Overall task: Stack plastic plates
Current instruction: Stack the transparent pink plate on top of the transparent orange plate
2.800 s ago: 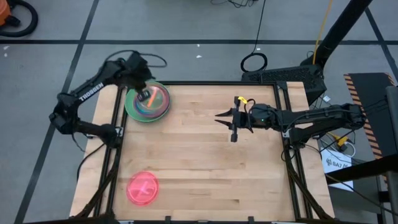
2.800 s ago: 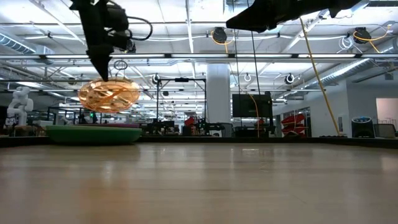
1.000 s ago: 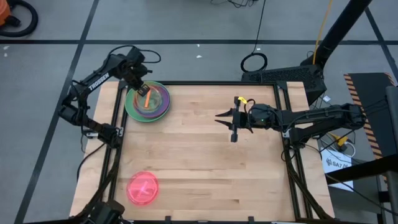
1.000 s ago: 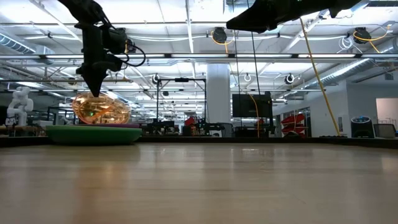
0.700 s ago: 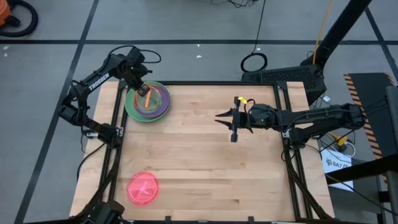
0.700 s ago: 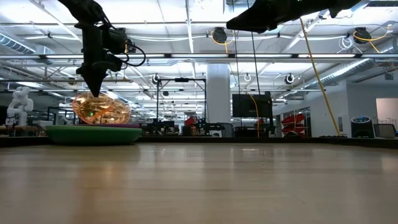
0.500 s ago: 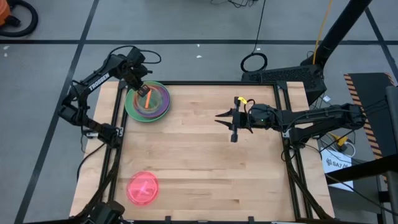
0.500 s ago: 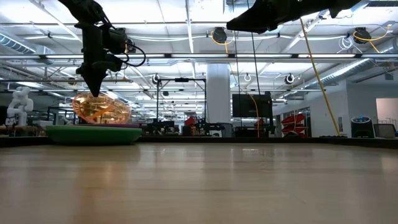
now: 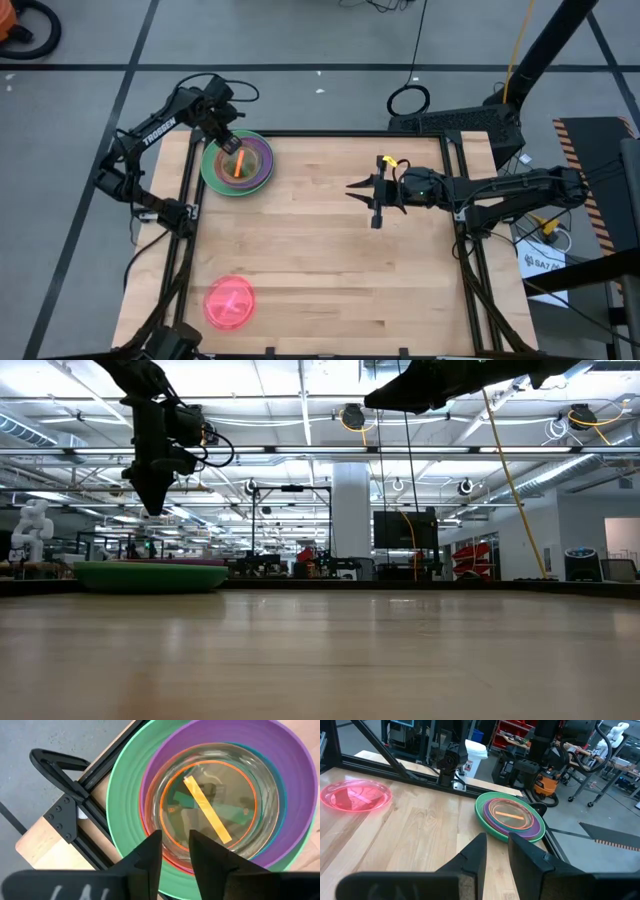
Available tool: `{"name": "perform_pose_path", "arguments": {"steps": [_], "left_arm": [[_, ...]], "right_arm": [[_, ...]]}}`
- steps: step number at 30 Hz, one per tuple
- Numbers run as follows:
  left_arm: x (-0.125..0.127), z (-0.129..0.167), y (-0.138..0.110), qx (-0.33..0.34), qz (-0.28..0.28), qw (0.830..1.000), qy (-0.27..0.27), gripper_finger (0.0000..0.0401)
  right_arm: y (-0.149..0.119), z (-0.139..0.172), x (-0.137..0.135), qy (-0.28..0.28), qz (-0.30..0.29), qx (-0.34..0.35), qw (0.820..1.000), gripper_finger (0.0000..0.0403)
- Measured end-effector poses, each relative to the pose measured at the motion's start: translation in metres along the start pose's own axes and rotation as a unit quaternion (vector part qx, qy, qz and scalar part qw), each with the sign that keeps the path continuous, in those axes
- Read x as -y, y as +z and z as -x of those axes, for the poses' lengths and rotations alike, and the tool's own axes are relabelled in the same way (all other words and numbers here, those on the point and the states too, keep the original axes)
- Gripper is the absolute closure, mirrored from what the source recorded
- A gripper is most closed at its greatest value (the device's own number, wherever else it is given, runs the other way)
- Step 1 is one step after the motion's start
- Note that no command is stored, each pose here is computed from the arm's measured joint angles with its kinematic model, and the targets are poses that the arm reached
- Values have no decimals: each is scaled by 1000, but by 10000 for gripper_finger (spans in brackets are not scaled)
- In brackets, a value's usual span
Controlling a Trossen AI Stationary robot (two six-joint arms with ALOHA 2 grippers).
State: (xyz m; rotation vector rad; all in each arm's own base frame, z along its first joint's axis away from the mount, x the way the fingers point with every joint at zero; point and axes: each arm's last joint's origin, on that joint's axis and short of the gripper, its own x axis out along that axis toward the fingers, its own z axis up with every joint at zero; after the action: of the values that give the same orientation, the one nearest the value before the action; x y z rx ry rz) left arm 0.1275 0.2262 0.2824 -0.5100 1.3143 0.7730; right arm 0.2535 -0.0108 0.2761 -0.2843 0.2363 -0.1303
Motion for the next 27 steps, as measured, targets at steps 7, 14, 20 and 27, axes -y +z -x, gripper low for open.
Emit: {"name": "perform_pose_path", "arguments": {"steps": [7,14,20,27], "left_arm": [[22,8,-2,7,-15,999,-30,293],[71,25,-10,22,-70,996,-53,293],[122,39,-28,14,-129,988,-79,293],[181,50,-57,10,-212,971,-107,293]], "right_arm": [[0,0,0,0,0,0,1000,330],[0,0,0,0,0,0,1000,330],[0,0,0,0,0,0,1000,330],[0,0,0,0,0,0,1000,330]]}}
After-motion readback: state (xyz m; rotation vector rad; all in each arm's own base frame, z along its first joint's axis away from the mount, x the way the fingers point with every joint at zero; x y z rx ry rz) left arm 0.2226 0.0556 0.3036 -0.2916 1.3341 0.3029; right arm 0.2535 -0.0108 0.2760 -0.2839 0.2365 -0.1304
